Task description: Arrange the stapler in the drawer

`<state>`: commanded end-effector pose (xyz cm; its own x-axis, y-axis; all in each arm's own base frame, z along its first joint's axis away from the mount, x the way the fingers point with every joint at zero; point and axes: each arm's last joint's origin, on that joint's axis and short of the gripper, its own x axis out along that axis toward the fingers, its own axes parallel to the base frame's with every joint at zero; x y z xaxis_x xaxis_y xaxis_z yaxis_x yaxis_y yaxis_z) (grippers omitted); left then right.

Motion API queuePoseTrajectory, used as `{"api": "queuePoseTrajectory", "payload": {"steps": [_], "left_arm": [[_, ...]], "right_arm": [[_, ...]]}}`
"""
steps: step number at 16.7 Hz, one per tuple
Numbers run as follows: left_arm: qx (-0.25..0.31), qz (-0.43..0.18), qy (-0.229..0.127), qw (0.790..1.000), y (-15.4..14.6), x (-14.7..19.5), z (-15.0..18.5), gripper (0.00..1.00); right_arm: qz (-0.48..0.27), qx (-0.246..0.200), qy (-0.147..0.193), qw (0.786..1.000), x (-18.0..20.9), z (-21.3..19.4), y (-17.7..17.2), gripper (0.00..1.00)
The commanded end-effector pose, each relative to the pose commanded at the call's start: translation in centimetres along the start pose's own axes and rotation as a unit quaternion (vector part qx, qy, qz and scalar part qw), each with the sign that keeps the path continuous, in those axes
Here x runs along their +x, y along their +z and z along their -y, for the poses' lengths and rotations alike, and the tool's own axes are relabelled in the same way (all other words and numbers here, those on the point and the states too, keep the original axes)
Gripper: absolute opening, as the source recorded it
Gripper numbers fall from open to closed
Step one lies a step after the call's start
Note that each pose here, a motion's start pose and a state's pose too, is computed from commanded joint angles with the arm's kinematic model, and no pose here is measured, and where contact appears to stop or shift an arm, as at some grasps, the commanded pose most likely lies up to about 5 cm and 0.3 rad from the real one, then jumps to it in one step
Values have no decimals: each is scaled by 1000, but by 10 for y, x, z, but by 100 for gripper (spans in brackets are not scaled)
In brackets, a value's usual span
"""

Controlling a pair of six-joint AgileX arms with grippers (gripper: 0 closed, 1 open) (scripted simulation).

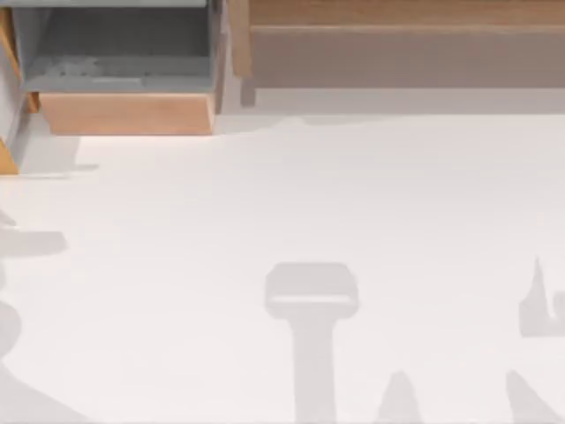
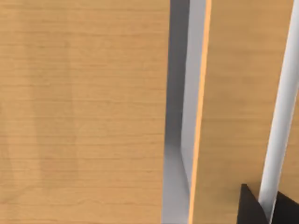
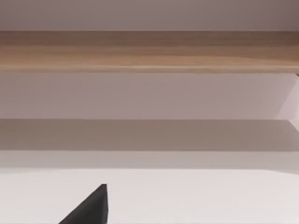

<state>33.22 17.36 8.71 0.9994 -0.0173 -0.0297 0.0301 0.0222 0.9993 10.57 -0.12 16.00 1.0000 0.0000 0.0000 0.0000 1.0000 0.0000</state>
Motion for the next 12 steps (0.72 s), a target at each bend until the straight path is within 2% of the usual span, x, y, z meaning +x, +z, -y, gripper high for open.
{"api": "queuePoseTrajectory", "payload": {"steps": [6, 12], "left_arm": [[2, 0, 5, 1000, 0, 44, -5, 0], [0, -2, 1, 1000, -1, 48, -3, 0]], "right_arm": [[0, 0, 0, 1000, 0, 0, 0, 100], [0, 0, 0, 1000, 0, 0, 0, 100]]}}
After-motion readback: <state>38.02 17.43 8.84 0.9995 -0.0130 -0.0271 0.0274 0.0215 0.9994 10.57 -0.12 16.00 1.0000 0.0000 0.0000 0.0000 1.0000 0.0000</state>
